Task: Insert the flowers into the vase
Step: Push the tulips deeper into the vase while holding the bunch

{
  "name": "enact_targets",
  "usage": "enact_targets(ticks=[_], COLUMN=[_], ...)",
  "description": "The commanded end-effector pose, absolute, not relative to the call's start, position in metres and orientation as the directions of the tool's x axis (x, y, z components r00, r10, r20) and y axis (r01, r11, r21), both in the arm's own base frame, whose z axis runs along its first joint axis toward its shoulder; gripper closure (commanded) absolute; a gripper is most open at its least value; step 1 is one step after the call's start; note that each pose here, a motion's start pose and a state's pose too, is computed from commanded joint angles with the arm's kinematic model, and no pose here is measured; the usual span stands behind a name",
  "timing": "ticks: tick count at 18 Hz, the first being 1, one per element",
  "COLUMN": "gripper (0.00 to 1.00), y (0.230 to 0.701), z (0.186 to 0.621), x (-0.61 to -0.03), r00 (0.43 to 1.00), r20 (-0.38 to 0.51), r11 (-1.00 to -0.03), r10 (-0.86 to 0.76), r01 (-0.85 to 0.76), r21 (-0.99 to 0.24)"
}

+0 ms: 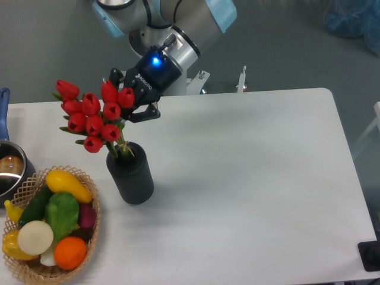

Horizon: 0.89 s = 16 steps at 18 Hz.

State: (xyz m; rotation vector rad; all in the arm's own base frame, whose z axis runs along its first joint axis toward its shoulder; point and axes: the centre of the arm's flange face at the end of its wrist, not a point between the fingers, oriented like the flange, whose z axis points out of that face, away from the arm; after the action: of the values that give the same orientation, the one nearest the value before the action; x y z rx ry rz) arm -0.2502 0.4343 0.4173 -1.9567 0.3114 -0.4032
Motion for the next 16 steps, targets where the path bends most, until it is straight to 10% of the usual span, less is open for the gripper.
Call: enact_targets(ticks=[16], gripper=[0.79], y=[0.462], z=[0.378], x=[-0.259], r00=[0.885], r20=[0.174], r11=[-0.422], r10=[-0.431], r01=[-0.028], r21=[-0.906])
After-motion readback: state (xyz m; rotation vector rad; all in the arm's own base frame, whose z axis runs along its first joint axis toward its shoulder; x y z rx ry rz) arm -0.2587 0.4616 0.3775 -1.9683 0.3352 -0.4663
